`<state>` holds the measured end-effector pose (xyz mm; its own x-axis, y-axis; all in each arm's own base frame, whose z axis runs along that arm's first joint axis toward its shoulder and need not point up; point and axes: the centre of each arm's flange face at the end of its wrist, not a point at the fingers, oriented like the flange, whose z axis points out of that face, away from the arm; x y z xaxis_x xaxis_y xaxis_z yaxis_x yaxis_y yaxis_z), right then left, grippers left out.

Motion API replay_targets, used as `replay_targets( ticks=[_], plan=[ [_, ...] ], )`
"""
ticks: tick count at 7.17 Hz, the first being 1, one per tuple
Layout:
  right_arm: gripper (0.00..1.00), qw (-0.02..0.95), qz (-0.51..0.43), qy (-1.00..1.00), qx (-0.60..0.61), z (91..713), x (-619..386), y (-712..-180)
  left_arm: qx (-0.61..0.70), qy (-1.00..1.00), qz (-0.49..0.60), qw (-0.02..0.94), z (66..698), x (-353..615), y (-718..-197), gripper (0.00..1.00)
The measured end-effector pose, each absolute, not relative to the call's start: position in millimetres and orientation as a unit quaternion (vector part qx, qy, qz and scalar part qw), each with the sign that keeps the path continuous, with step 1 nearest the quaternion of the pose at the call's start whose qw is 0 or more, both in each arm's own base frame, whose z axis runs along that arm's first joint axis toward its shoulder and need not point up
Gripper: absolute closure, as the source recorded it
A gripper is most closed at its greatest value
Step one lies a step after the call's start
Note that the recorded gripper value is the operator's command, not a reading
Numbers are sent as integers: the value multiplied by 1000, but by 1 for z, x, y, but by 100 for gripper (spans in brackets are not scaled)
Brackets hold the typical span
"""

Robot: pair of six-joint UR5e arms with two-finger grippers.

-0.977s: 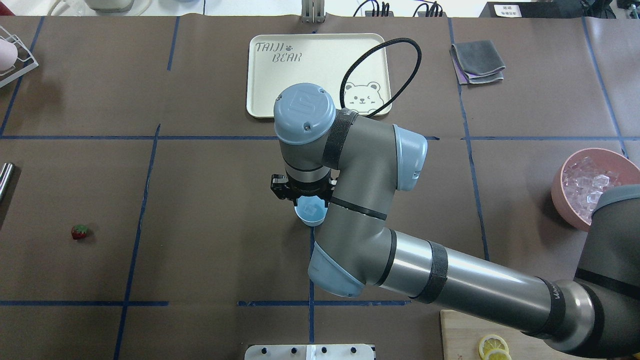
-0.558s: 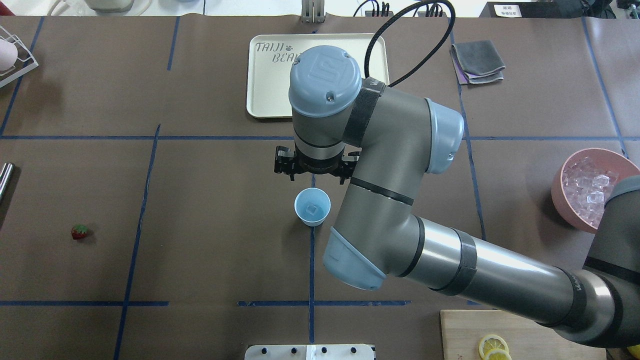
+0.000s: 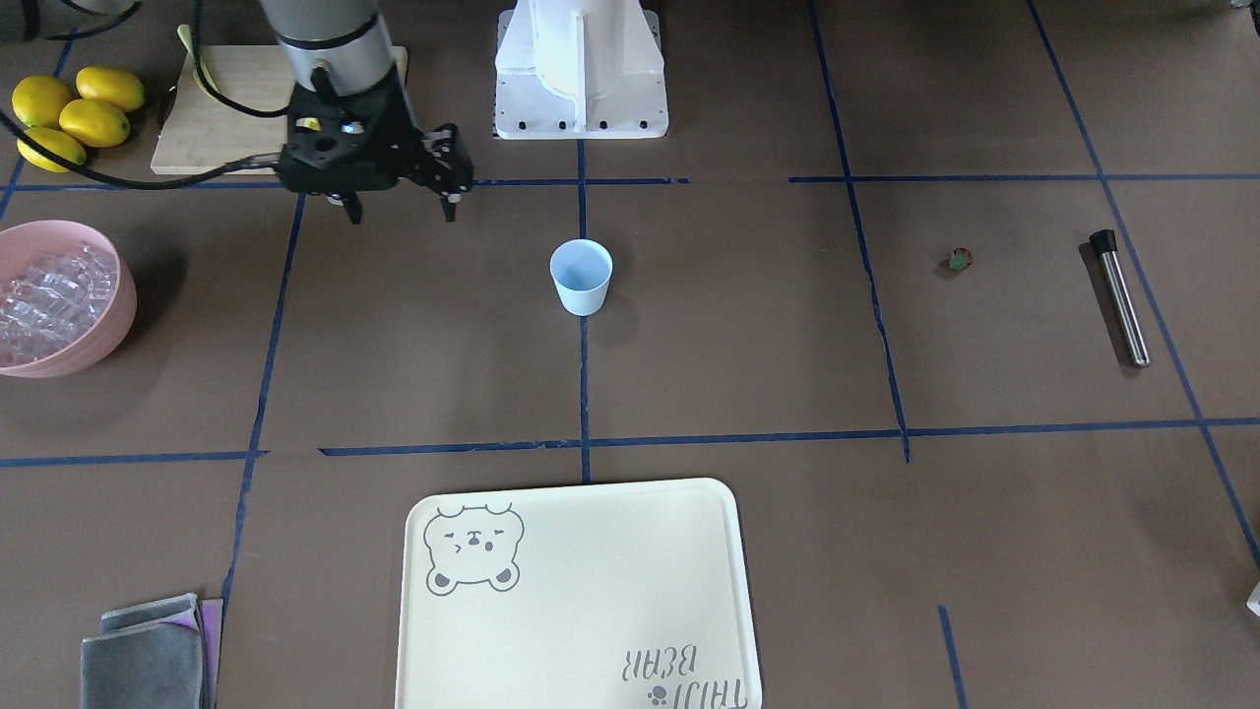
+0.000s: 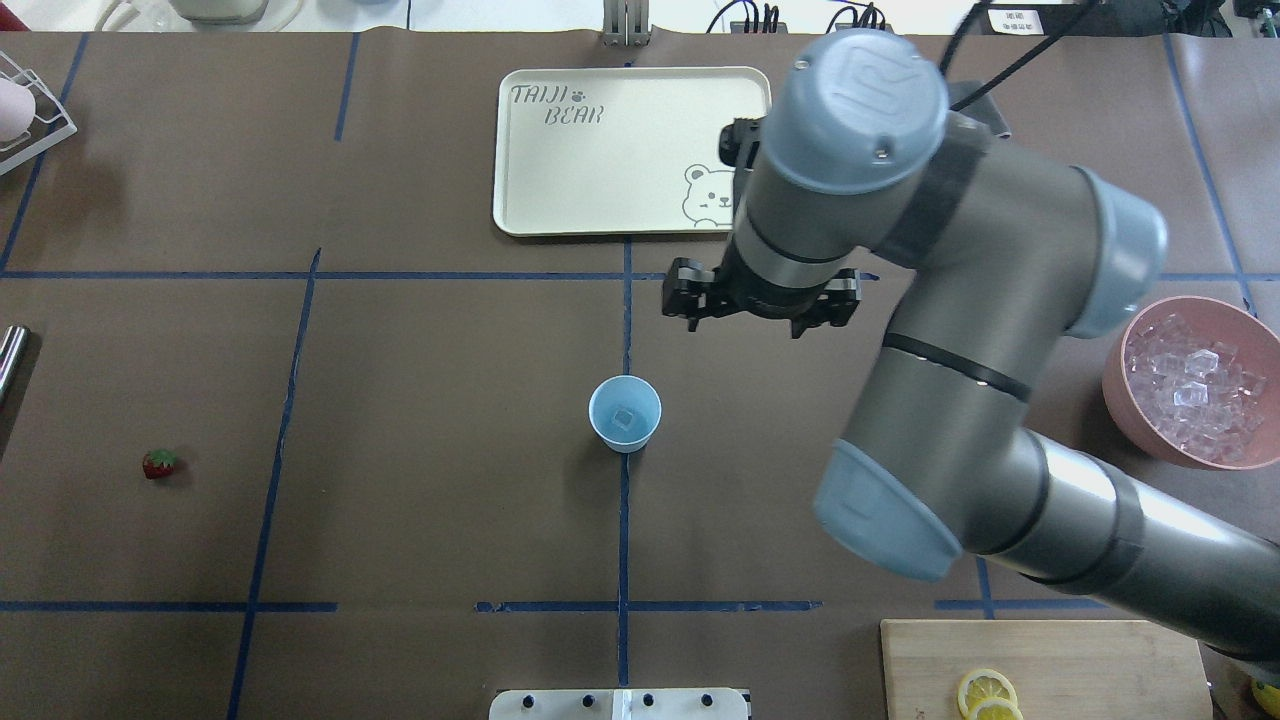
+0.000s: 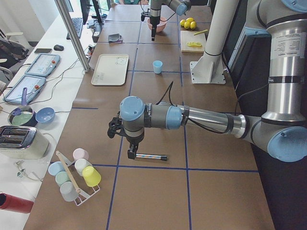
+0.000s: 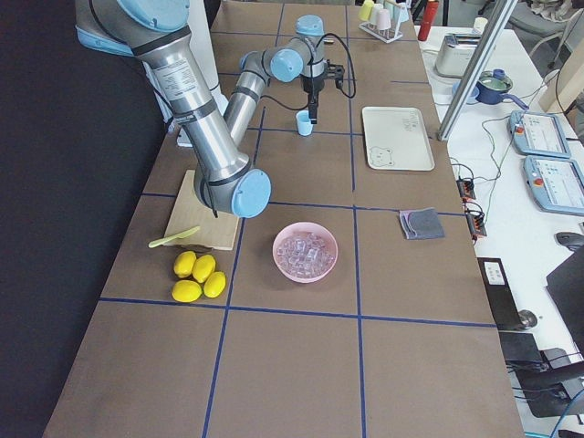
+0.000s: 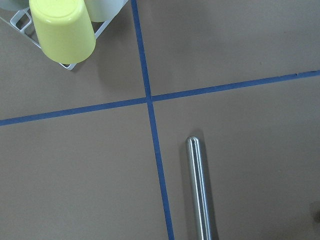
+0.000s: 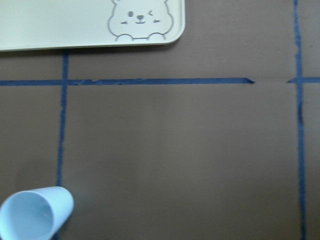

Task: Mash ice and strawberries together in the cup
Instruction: 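Move the right gripper back over the pink bowl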

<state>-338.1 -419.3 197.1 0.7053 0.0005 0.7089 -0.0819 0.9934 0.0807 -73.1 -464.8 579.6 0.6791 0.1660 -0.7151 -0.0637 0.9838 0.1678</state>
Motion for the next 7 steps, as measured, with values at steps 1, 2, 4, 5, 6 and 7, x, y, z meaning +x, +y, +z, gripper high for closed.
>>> replay_targets(
  ticks=[1, 2, 4, 5, 6, 7],
  plan=[
    [1, 926, 16, -373, 58, 225, -303, -416, 65, 396, 63, 914, 578, -73, -464, 0],
    [1, 929, 16, -365, 59, 256, -269, -416, 66, 396, 63, 914, 577, -73, -464, 0],
    [1, 924, 34, -376, 56, 328, -205, -414, 70, 395, 65, 914, 572, -73, -464, 0],
    [1, 922, 50, -380, 50, 363, -178, -412, 72, 395, 65, 914, 570, -73, -464, 0],
    [1, 921, 69, -381, 36, 393, -158, -414, 73, 395, 66, 913, 568, -73, -464, 0],
    [2, 922, 84, -377, 19, 419, -146, -420, 75, 395, 66, 913, 567, -73, -464, 0]
  ],
)
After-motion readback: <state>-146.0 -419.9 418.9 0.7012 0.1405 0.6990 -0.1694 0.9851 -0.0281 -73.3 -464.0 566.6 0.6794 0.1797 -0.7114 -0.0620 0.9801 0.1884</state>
